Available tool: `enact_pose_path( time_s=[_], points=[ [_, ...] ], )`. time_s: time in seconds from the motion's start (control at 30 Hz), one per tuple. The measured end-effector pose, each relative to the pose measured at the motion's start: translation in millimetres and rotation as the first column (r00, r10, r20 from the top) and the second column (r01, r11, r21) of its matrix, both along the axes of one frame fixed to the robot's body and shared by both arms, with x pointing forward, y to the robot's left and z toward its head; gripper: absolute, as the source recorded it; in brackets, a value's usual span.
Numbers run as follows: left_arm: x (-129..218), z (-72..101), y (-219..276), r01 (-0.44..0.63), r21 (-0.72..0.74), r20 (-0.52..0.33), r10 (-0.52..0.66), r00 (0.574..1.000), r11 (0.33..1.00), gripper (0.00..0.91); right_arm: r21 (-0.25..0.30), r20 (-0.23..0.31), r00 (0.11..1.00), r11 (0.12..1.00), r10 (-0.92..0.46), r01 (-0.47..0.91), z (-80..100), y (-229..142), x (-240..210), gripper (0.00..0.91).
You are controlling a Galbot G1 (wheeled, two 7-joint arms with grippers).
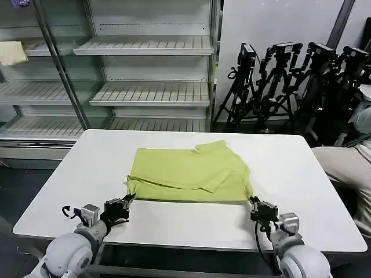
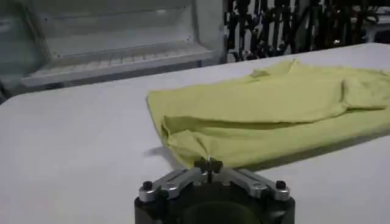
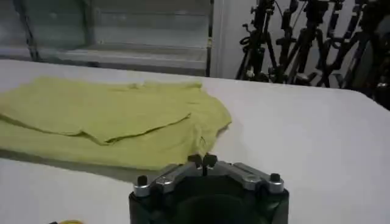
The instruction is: Fold and organize the clothes.
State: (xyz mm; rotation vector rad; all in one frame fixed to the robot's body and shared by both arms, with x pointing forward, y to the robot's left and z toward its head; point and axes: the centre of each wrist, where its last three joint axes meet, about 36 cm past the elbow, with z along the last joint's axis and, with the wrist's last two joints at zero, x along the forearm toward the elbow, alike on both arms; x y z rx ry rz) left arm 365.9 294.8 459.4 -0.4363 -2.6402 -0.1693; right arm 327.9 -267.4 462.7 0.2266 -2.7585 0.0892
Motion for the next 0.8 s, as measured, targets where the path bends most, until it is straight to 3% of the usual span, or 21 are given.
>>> enact_pose_path(
  time_s=[0.2, 0.23, 0.27, 0.53, 0.8],
  points=[
    [-29, 8.4, 3, 0.004, -0.003, -0.022, -0.004, 1.0, 1.0, 0.02, -0.015, -0.002, 1.0, 1.0, -0.007, 0.007, 6.8, 0, -39, 0.0],
    [-33, 10.2, 3, 0.005, -0.003, -0.025, -0.005, 1.0, 1.0, 0.232, -0.018, -0.001, 1.0, 1.0, -0.01, 0.01, 8.3, 0, -45, 0.191],
    [-38, 11.8, 4, 0.005, -0.001, -0.03, -0.005, 1.0, 1.0, 0.907, -0.021, -0.002, 1.0, 1.0, -0.011, 0.011, 10.0, 0, -50, 0.907],
    [-62, 30.5, 6, -0.006, 0.038, -0.016, 0.006, 1.0, 0.999, 0.907, -0.043, -0.011, 1.0, 0.999, 0.009, -0.01, 34.8, 1, -86, 0.907],
    [-62, 59.7, 6, -0.001, 0.049, 0.069, -0.002, 0.998, 0.999, 0.907, -0.061, 0.06, 0.998, 0.998, 0.014, -0.011, 60.9, 1, -80, 0.907]
  ],
)
